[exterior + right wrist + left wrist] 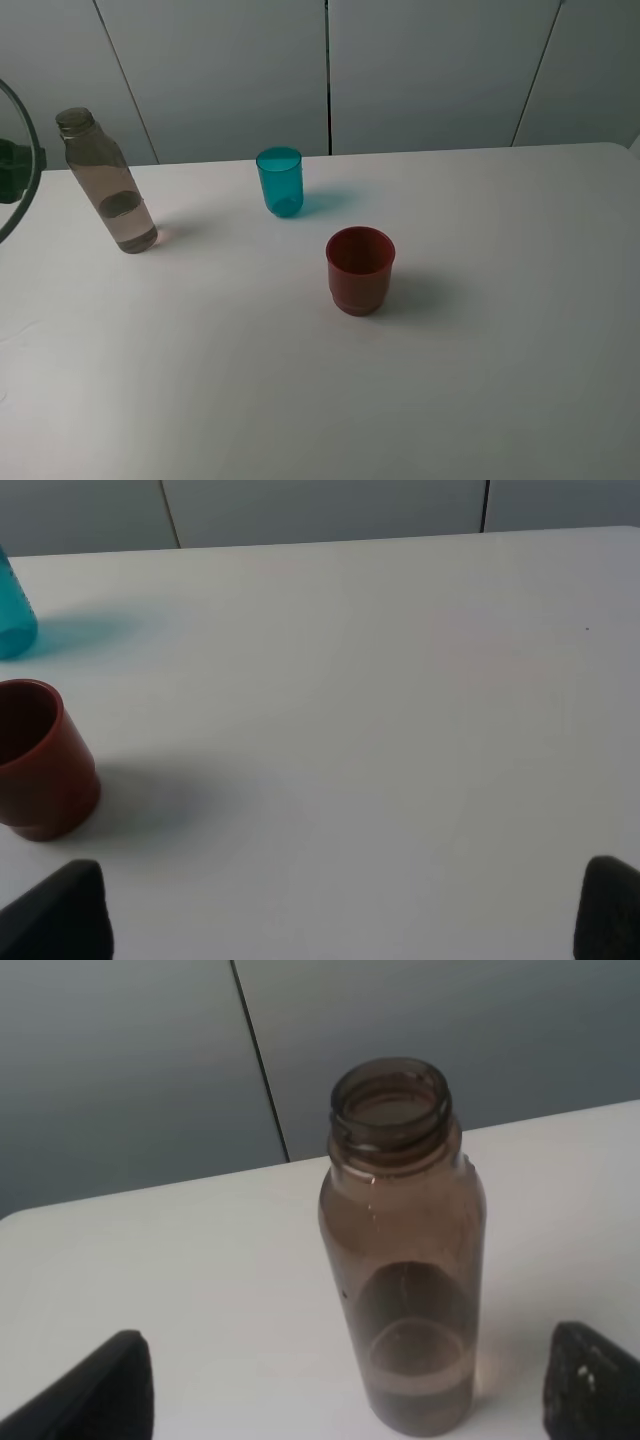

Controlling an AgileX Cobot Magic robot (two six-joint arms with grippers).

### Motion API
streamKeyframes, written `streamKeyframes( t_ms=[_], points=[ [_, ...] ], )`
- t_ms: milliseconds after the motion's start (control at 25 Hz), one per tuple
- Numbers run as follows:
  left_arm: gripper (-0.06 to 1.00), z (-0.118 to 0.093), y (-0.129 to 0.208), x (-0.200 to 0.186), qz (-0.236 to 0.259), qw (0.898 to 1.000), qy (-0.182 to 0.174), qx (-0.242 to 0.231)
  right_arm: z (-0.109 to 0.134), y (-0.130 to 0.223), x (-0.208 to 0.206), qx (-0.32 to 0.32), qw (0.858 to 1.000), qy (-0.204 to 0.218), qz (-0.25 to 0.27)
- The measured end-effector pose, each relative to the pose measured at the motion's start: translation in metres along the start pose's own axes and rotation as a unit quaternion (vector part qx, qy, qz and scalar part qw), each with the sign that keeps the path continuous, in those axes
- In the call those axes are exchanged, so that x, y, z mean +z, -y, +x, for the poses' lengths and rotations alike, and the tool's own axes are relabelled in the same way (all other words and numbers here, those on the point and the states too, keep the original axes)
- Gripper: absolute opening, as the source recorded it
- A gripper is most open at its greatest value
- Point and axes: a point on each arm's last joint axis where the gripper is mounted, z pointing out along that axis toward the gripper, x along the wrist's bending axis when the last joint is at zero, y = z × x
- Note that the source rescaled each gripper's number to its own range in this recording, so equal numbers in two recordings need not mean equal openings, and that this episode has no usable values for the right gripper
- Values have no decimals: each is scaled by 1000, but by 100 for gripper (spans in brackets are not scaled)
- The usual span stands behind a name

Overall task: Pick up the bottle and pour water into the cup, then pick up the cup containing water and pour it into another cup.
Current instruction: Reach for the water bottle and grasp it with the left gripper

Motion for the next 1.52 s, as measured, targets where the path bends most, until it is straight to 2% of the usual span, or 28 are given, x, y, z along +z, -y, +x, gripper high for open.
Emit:
streamKeyframes(
  t_ms=[240,440,1000,1320,1520],
  points=[
    [100,-1,22,-1,-40,999,-15,7,0,0,0,0,1000,0,0],
    [100,-1,31,10,-51,998,-22,9,0,0,0,0,1000,0,0],
    [100,-11,64,57,-60,998,2,23,0,0,0,0,1000,0,0],
    [100,-14,82,76,-91,996,0,12,0,0,0,0,1000,0,0],
    [100,-18,105,89,-56,998,6,-1,0,0,0,0,1000,0,0]
  ],
)
